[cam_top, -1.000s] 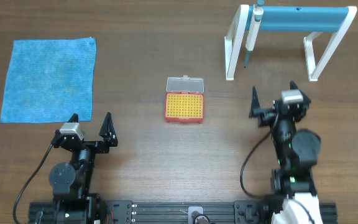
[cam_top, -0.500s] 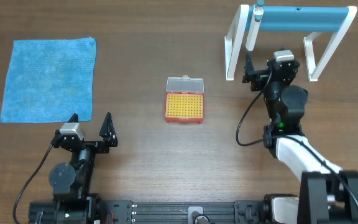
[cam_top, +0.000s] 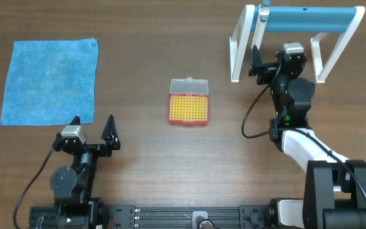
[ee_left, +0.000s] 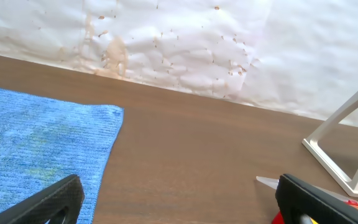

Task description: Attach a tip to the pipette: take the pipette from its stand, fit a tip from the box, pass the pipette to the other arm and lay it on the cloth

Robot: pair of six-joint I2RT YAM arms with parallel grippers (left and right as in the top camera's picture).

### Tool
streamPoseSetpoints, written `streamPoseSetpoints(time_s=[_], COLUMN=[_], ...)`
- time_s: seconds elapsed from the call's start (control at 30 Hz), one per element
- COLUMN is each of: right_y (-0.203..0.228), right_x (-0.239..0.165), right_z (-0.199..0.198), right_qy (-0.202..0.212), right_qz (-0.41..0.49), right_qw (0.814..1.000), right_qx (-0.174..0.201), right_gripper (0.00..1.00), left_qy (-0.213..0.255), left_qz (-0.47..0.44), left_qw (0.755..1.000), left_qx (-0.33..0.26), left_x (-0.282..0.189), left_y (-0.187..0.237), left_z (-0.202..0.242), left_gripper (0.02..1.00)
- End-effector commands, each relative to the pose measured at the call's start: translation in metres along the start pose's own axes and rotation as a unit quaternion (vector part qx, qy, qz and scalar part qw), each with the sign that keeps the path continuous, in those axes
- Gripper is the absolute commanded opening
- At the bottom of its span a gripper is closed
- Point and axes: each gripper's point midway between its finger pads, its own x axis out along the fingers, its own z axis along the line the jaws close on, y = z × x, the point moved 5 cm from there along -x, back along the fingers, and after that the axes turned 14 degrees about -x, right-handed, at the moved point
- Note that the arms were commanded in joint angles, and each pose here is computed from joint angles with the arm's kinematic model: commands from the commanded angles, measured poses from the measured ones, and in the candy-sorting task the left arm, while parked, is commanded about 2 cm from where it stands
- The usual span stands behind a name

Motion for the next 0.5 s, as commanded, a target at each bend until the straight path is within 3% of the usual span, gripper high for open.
streamPoseSetpoints(time_s=[0.03, 0.5], right_y=[0.000, 0.008], right_x=[0.015, 0.039], right_z=[-0.005, -0.006], right_qy=[0.005, 0.002], right_qz=[0.001, 0.013], right_qw=[1.000, 1.000], right_qx=[0.008, 0.010], right_gripper=[0.954, 0.954], left_qy=[-0.002, -0.002], left_qz=[-0.001, -0.001], left_qw=[1.000, 1.000], left_qx=[-0.003, -0.003], left_x=[0.000, 0.000], left_y=[0.000, 0.000], left_z=[0.001, 0.001], left_gripper=[0.998, 0.998])
